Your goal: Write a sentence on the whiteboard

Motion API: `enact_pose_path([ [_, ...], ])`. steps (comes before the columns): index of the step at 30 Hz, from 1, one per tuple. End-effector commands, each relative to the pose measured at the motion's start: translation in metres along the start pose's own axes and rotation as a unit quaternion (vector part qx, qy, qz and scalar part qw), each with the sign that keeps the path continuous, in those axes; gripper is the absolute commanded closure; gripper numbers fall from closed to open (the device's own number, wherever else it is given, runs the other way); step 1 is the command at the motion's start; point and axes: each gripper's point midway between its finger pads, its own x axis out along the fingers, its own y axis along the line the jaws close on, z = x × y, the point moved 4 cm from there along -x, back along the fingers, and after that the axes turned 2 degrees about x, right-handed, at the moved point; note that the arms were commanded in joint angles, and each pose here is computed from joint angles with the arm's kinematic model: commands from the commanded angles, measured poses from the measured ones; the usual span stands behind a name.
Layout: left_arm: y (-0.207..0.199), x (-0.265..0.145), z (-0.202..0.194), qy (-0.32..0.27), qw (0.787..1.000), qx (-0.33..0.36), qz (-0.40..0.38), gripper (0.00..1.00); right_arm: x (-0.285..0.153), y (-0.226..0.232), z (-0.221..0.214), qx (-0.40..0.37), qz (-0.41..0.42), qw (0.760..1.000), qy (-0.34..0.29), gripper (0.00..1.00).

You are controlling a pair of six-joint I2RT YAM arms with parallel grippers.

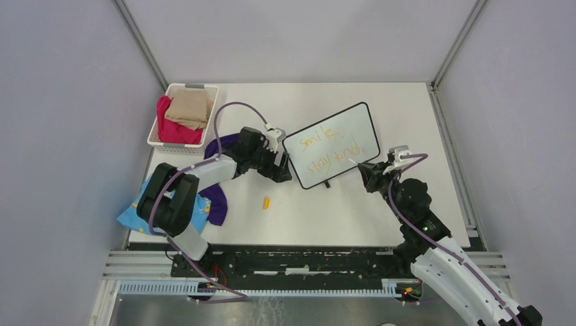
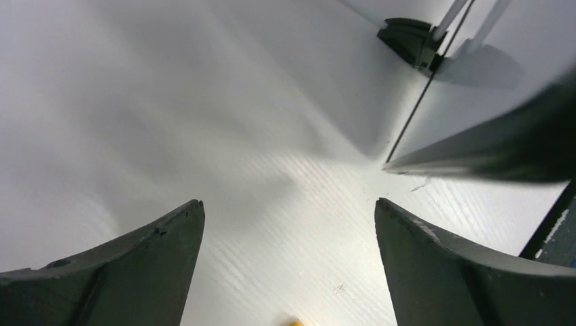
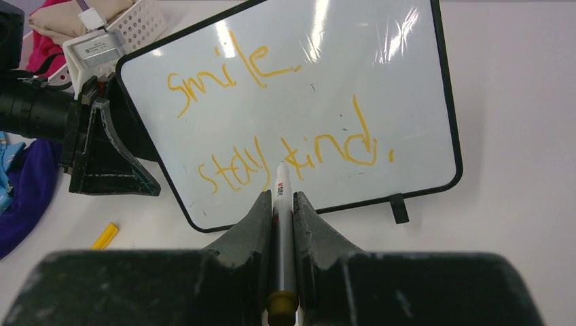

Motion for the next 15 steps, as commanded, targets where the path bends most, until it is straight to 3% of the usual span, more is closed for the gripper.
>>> enact_pose_path([
  [1, 0.006, -0.013, -0.008, 0.020, 0.998, 0.005, 0.053, 0.00, -0.003, 0.006, 0.025, -0.003, 0.013, 0.999, -0.042, 1.00],
  [15, 0.007, -0.025, -0.001, -0.001, 0.997, -0.008, 0.083, 0.00, -0.003, 0.008, 0.025, -0.002, 0.019, 0.999, -0.044, 1.00],
])
